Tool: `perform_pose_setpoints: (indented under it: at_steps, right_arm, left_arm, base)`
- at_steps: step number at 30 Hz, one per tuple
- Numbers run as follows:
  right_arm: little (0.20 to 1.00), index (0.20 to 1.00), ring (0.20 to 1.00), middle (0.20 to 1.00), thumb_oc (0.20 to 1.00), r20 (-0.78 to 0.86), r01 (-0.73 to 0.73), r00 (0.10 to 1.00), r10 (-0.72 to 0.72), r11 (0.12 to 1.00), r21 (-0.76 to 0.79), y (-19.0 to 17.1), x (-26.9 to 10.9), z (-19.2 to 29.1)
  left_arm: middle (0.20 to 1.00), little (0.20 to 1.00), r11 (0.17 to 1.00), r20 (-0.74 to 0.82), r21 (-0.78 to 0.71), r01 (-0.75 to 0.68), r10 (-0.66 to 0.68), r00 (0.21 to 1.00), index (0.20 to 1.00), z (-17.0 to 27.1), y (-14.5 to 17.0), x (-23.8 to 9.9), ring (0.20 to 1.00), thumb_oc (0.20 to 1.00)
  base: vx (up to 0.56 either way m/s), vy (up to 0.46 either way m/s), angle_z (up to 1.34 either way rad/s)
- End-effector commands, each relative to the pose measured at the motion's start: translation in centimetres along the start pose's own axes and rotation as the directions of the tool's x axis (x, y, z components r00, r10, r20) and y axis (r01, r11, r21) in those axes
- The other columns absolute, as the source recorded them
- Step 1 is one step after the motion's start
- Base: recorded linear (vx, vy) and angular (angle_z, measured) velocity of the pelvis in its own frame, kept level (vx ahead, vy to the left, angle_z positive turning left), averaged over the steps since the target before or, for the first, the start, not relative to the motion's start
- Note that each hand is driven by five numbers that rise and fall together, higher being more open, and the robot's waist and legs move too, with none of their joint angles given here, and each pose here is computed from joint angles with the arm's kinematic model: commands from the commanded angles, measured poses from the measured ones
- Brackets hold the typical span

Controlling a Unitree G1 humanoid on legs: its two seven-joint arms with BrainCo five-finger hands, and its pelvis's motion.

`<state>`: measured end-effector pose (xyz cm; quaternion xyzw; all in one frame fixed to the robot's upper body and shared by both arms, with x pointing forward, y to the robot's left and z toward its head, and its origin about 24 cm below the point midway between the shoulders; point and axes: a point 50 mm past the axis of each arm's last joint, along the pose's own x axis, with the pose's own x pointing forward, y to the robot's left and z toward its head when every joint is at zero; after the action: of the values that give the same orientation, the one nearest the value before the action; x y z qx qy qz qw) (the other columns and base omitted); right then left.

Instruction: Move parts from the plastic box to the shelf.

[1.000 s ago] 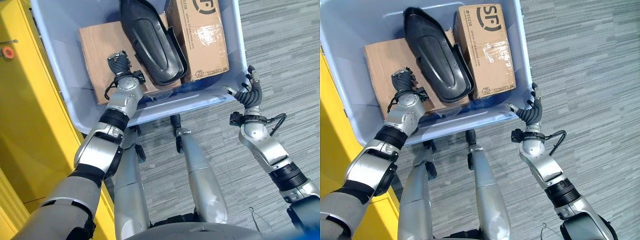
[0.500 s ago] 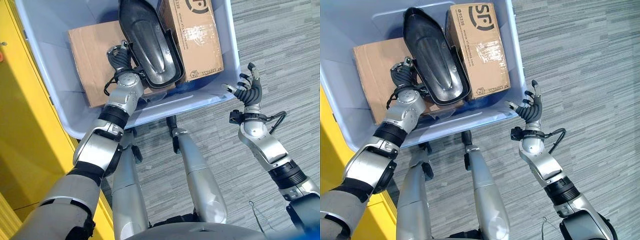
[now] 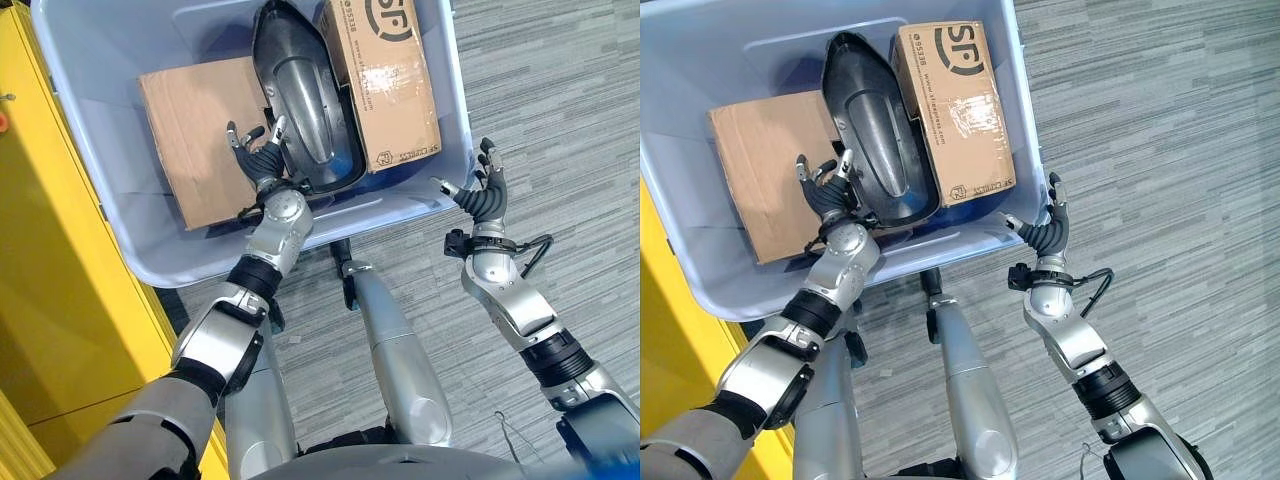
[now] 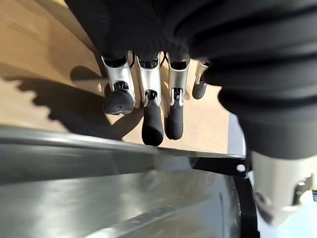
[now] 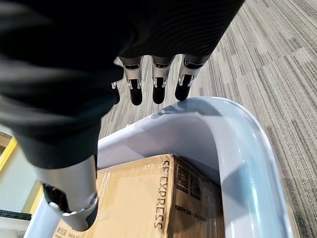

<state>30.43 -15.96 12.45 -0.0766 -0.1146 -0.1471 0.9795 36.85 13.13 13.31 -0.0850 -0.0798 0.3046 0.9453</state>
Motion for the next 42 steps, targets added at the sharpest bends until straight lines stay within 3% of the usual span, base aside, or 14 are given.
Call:
perform_pose_setpoints:
  at_steps: [1, 9, 14, 19, 27, 31, 42]
  right_arm:
    - [1.0, 1.0, 1.0, 1.0, 1.0, 0.092, 0.049, 0.994, -0.055, 0.997, 0.066, -1.1, 0.0, 1.5]
    - [1.0, 1.0, 1.0, 1.0, 1.0, 0.077, 0.042, 0.996, -0.048, 0.996, 0.077, -0.8, -0.1, 1.2]
    - [1.0, 1.0, 1.0, 1.0, 1.0, 0.073, 0.028, 0.997, -0.033, 0.997, 0.078, -0.7, 0.2, 1.2]
    - [1.0, 1.0, 1.0, 1.0, 1.0, 0.062, 0.01, 0.998, -0.015, 0.996, 0.084, -0.3, 0.5, 1.4]
    - [1.0, 1.0, 1.0, 1.0, 1.0, 0.051, 0.001, 0.999, -0.005, 0.997, 0.083, 0.1, 1.0, 1.8]
    - [1.0, 1.0, 1.0, 1.0, 1.0, 0.044, 0.001, 0.999, -0.004, 0.997, 0.079, 0.2, 1.2, 2.0]
    - [1.0, 1.0, 1.0, 1.0, 1.0, 0.039, -0.013, 0.999, 0.01, 0.995, 0.097, 0.7, 1.4, 2.5]
  left_arm:
    - [1.0, 1.0, 0.996, -0.124, 0.087, 0.004, 0.006, 0.992, 1.0, -3.6, -0.7, -2.9, 1.0, 1.0]
    - [1.0, 1.0, 0.98, -0.157, 0.191, 0.06, -0.03, 0.987, 1.0, -4.4, -1.4, -3.7, 1.0, 1.0]
    - [1.0, 1.0, 0.946, -0.209, 0.325, 0.002, 0.069, 0.976, 1.0, -5.2, -1.0, -3.4, 1.0, 1.0]
    - [1.0, 1.0, 0.924, -0.239, 0.376, -0.077, 0.177, 0.955, 1.0, -5.2, -0.6, -2.5, 1.0, 1.0]
    - [1.0, 1.0, 0.914, -0.305, 0.396, -0.086, 0.219, 0.927, 1.0, -4.9, -0.7, -1.5, 1.0, 1.0]
    - [1.0, 1.0, 0.869, -0.313, 0.464, -0.171, 0.341, 0.886, 1.0, -5.0, 0.2, -1.1, 1.0, 1.0]
    - [1.0, 1.0, 0.763, -0.294, 0.632, -0.132, 0.394, 0.871, 1.0, -6.4, 1.6, -1.1, 1.0, 1.0]
  base:
    - [0.0, -0.036, 0.06]
    - [0.0, -0.008, 0.01]
    - [0.0, 0.0, 0.0]
    - [0.0, -0.007, 0.0]
    - [0.01, -0.024, 0.0]
    - [0.01, -0.018, -0.01]
    - [0.01, -0.041, -0.03]
